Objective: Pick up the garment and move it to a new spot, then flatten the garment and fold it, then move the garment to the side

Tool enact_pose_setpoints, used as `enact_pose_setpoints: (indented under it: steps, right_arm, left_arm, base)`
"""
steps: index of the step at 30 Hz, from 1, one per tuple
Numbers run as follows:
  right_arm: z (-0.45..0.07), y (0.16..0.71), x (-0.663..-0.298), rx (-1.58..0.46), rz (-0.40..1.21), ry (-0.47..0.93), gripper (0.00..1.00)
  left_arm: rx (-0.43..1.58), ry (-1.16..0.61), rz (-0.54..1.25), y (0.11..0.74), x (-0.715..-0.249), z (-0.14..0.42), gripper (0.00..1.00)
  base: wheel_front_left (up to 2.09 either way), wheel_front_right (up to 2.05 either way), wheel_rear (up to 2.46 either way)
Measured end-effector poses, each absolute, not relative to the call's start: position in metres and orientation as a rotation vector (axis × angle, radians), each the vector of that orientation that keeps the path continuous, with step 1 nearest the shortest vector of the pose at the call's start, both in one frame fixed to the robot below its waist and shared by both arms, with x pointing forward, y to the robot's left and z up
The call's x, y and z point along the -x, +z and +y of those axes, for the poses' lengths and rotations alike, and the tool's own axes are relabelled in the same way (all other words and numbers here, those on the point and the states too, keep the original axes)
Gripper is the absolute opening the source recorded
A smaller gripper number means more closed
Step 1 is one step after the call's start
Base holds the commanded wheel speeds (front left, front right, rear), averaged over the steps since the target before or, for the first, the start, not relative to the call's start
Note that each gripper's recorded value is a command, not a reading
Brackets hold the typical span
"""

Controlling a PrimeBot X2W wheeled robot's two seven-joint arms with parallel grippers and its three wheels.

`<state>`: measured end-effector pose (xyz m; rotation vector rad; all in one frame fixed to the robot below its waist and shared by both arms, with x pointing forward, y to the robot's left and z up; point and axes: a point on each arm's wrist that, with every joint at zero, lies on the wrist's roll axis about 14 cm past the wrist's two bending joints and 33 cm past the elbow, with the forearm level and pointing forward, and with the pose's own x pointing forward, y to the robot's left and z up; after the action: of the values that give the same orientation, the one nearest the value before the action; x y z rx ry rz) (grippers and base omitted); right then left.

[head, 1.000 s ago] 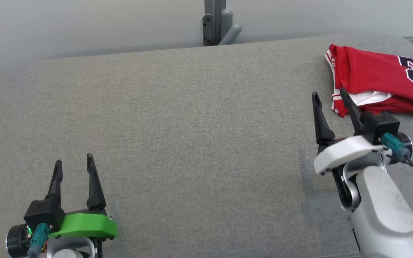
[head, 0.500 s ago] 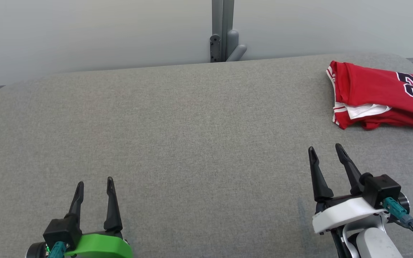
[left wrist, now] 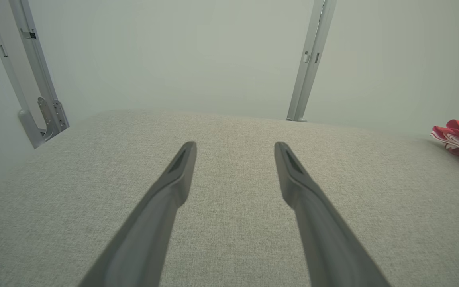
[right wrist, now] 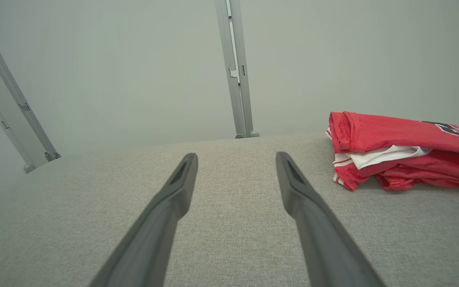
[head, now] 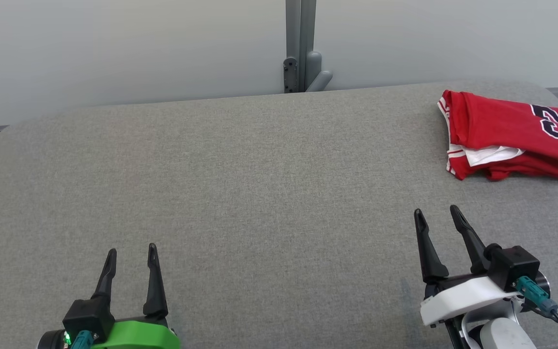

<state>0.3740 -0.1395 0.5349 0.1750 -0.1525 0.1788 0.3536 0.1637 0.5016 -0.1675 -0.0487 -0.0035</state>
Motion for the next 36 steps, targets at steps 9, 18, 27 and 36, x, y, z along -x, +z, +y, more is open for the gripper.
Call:
enact_pose_setpoints:
  steps: [9, 18, 27, 36]
  right_arm:
    - [-0.140, 0.532, -0.373, -0.174, -0.141, 0.176, 1.00]
    - [-0.141, 0.520, -0.370, -0.176, -0.102, 0.171, 0.00]
    - [-0.149, 0.505, -0.367, -0.330, -0.042, 0.126, 0.00]
    - [-0.157, 0.503, -0.370, -0.480, -0.023, 0.088, 0.00]
  left_arm:
    - [0.162, 0.001, -0.045, 0.500, -0.352, 0.164, 1.00]
    - [0.159, 0.006, 0.001, 0.487, -0.349, 0.165, 0.00]
    - [0.301, 0.051, 0.087, 0.468, -0.347, 0.174, 0.00]
    - [0.458, 0.079, 0.113, 0.467, -0.354, 0.181, 0.00]
  base:
    - [0.00, 0.00, 0.00]
    - [0.00, 0.00, 0.00]
    - [0.00, 0.00, 0.00]
    - [0.00, 0.00, 0.00]
